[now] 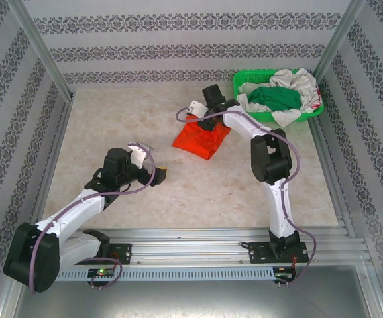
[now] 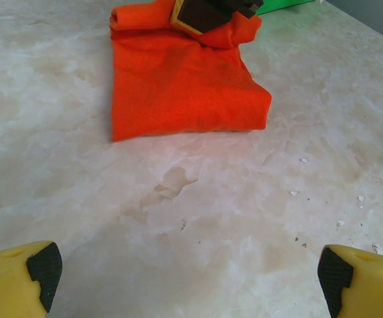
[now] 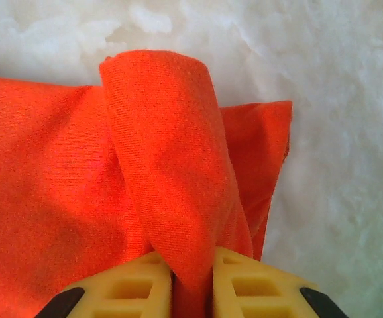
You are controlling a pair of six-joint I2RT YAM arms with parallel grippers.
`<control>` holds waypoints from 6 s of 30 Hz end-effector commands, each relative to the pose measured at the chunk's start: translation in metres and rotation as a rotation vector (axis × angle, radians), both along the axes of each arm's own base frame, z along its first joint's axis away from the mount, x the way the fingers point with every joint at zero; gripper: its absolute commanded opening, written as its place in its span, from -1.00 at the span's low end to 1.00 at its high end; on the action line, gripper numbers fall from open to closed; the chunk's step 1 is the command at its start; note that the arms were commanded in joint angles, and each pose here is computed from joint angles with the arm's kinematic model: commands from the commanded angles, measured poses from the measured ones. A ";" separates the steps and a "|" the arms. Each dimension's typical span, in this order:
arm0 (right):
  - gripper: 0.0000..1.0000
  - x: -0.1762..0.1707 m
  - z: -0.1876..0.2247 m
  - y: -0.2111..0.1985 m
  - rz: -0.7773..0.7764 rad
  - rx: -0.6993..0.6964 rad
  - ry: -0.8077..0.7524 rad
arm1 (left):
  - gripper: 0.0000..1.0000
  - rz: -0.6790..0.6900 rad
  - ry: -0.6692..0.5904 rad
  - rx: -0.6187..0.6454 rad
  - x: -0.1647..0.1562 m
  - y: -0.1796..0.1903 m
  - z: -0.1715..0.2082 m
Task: Fold and stack the t-shirts
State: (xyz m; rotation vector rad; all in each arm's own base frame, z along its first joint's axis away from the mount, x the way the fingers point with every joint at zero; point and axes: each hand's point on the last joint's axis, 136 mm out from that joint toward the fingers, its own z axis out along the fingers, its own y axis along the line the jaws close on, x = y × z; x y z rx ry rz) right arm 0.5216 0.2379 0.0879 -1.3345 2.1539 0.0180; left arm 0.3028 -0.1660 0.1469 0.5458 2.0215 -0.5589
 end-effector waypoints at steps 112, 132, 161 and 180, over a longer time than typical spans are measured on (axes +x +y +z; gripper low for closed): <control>0.28 -0.068 0.011 -0.005 -0.761 0.818 0.298 | 0.96 0.418 0.378 -0.212 0.111 -0.053 -0.051; -0.10 -0.054 -0.033 0.021 -0.716 0.812 0.507 | -0.17 0.380 0.513 -0.306 0.156 -0.082 -0.088; 0.35 -0.071 -0.046 -0.015 -0.842 0.702 0.424 | 0.56 0.404 0.495 -0.104 0.150 -0.055 -0.102; 0.18 -0.068 -0.039 0.015 -0.770 0.876 0.556 | -0.49 0.318 0.541 -0.378 0.153 -0.085 -0.099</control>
